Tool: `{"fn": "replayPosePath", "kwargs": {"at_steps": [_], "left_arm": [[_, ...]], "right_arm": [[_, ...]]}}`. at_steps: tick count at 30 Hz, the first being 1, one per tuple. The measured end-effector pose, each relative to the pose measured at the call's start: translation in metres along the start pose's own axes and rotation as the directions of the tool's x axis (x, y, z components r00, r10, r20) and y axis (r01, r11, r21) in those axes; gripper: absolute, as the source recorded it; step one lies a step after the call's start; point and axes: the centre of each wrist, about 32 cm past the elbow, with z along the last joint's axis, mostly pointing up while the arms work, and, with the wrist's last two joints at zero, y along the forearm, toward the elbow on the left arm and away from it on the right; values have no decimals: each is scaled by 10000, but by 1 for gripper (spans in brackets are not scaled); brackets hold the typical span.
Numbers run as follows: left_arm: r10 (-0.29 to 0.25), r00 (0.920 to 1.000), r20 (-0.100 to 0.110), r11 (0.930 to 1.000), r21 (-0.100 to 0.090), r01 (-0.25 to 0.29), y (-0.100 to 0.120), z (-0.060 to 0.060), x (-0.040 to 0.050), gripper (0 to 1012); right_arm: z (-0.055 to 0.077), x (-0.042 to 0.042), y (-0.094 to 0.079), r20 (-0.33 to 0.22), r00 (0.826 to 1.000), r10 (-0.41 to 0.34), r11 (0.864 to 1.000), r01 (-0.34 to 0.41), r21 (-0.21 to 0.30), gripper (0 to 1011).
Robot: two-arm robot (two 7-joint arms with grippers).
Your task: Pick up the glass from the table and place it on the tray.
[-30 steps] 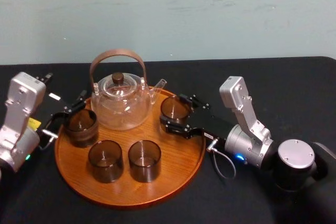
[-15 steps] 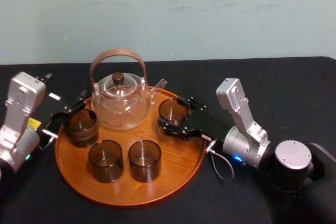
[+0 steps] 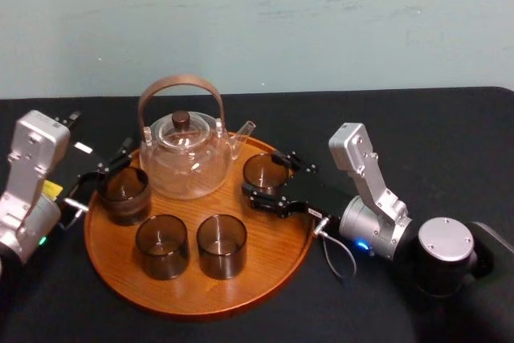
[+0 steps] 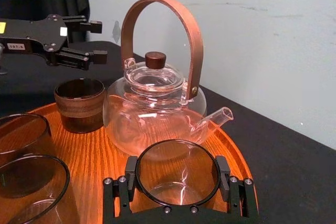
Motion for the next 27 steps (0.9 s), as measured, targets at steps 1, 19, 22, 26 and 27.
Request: {"fn": "replayPosePath", "kwargs": {"at_steps": [1,19,22,26,27], "left_arm": [[0,10000,0,10000,0,0,0,0,0,1002],[0,10000,0,10000,1,0,0,0,0,1001],[0,10000,0,10000,0,0,0,0,0,1001],[0,10000,0,10000,0,0,0,0,0,1001],[1,10000,1,10000,0,-1,0,0,0,1001]], "right_arm": [[-6,-2,1,-12,10000,-21,10000,21,-26,905],[-12,-5,1,-34,10000,-40,10000,40,-65,989],[-13,-5,0,-35,10000,-40,10000,40,-67,1002],[-12,-4,-1,-35,10000,-40,10000,40,-65,1002],[-11,-4,-1,-34,10000,-40,10000,40,-65,1002]]}}
